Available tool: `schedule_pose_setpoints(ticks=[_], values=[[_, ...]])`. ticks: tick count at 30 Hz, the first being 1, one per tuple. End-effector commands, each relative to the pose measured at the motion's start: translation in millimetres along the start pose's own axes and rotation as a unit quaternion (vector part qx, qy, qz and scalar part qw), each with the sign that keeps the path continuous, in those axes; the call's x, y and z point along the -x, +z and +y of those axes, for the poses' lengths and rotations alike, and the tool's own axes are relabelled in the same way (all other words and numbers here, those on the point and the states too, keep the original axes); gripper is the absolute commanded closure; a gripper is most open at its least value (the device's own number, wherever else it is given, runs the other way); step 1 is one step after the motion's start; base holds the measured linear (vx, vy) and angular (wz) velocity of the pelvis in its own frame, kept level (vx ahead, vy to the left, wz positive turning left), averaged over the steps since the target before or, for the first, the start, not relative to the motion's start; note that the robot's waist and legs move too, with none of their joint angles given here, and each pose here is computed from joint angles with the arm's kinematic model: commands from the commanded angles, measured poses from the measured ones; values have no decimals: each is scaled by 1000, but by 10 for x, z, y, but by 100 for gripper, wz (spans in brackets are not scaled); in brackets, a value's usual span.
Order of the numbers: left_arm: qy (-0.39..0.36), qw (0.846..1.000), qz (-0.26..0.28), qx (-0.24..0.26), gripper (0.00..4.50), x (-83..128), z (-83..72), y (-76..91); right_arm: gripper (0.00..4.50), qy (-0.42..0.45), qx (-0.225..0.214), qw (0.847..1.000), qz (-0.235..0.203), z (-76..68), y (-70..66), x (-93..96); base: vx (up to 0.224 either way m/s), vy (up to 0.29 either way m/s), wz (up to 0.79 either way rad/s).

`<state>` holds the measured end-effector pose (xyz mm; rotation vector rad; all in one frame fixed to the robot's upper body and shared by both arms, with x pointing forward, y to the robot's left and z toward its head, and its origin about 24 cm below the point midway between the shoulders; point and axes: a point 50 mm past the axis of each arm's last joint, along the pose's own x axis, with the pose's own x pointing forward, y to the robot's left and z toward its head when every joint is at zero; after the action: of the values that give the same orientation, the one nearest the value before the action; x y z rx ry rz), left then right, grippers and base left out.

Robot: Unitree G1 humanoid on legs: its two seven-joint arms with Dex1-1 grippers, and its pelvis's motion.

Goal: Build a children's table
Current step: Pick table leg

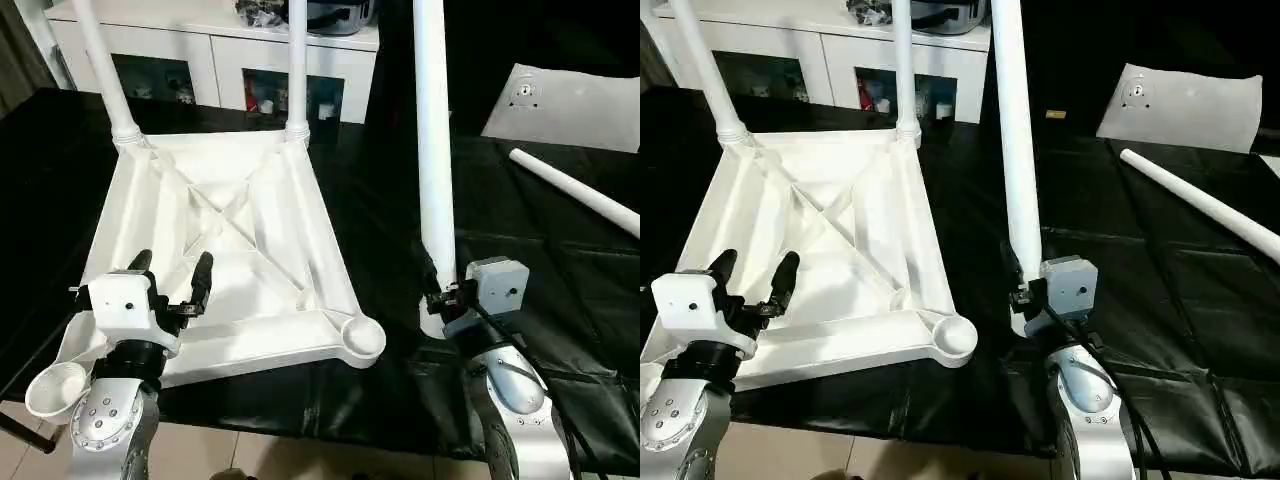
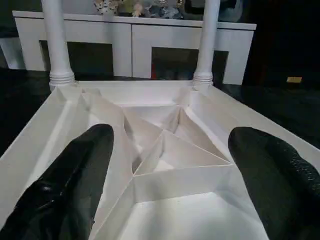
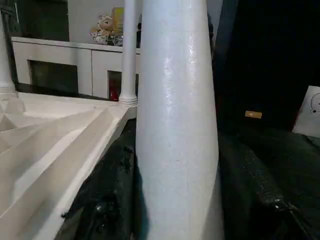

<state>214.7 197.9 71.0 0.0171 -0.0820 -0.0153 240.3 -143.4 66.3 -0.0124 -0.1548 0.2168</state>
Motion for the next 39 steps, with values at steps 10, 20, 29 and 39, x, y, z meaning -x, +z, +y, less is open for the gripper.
schedule_pose_setpoints(ticks=[10,20,29,39], values=[[-2,1000,-6,0,41,-15,-6,11,265,0,-2,1000,-1,-9,11,-17,0,0,0],[-2,1000,-6,0,41,-15,-6,11,265,0,-2,1000,-1,-9,11,-17,0,0,0],[-2,1000,-6,0,41,-15,-6,11,265,0,-2,1000,-1,-9,11,-17,0,0,0],[-2,1000,-6,0,41,-15,-6,11,265,0,-2,1000,-1,-9,11,-17,0,0,0]])
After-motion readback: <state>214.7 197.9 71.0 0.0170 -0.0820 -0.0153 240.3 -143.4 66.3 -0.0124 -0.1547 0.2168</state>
